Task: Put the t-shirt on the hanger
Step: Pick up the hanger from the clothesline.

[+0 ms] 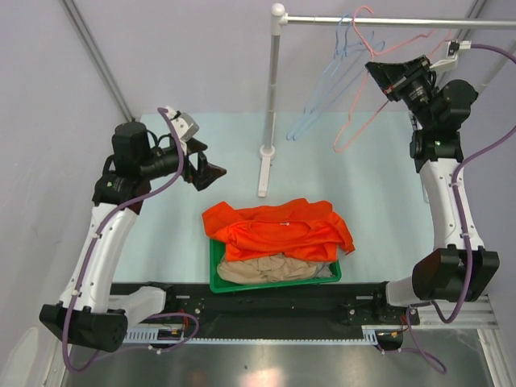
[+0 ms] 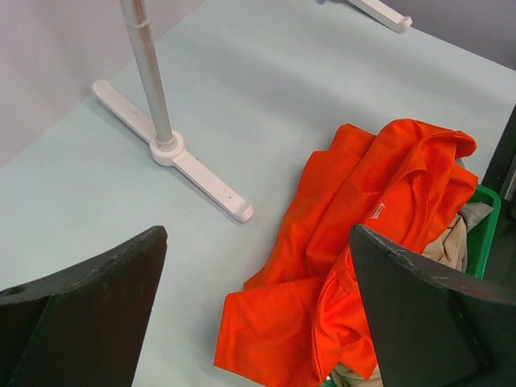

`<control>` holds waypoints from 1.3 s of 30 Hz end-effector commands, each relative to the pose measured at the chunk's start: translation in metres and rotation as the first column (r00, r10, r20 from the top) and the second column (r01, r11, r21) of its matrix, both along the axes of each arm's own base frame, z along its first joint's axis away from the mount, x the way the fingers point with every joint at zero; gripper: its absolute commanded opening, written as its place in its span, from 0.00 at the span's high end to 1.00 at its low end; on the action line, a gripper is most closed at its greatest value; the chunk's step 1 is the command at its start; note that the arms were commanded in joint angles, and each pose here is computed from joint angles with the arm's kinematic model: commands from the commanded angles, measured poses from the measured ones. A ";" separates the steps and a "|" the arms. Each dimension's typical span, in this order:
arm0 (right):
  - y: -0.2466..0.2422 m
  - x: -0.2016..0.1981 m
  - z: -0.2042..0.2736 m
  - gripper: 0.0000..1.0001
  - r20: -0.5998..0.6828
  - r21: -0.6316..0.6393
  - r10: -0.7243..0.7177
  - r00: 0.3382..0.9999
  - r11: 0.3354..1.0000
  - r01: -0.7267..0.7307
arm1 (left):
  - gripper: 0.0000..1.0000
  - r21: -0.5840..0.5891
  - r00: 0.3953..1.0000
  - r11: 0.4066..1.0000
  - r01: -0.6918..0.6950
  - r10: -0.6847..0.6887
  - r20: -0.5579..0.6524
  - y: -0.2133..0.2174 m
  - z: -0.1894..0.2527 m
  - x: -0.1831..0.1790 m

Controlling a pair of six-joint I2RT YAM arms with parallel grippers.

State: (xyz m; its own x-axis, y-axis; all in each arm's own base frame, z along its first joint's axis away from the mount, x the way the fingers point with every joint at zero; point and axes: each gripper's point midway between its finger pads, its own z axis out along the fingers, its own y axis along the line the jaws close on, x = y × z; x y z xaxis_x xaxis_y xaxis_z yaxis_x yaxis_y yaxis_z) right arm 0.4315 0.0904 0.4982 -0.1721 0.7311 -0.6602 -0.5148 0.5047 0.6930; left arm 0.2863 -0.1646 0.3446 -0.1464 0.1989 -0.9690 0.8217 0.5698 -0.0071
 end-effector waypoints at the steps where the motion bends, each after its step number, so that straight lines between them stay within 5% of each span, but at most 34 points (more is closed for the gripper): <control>1: 0.003 -0.013 0.023 1.00 0.090 -0.092 0.048 0.995 0.995 -0.039 | 0.00 -0.024 0.996 0.998 0.049 -0.047 0.076 -0.005 0.028 -0.003; 14: 0.011 -0.010 0.057 1.00 0.179 -0.047 0.213 0.961 0.977 -0.207 | 0.00 -0.004 0.993 0.998 0.064 -0.063 0.104 -0.003 0.024 -0.016; 23: 0.024 -0.109 0.028 1.00 0.129 -0.121 0.264 0.956 0.961 -0.249 | 0.01 0.008 0.983 0.991 0.136 -0.136 0.126 -0.008 0.017 -0.024; 28: 0.036 -0.154 -0.041 1.00 -0.068 -0.101 0.330 0.942 0.937 -0.335 | 0.00 0.071 0.958 0.975 0.209 -0.219 0.184 -0.011 0.010 -0.032; 31: 0.049 -0.198 -0.089 1.00 -0.199 -0.090 0.426 0.883 0.889 -0.449 | 0.00 0.126 0.919 0.948 0.292 -0.315 0.236 -0.015 -0.003 -0.047; 39: 0.071 -0.295 -0.143 1.00 -0.257 -0.173 0.593 0.763 0.749 -0.640 | 0.00 0.226 0.811 0.888 0.401 -0.459 0.364 -0.031 -0.036 -0.078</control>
State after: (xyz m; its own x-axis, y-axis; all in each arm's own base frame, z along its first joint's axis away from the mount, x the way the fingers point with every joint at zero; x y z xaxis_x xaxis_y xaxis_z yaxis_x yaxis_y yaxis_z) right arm 0.1786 0.1502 0.3756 -0.5956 0.3982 -0.6977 -0.6088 0.3429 0.7154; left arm 0.2278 -0.1823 0.3080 0.1749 0.3103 -0.9344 0.9302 0.2591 0.2602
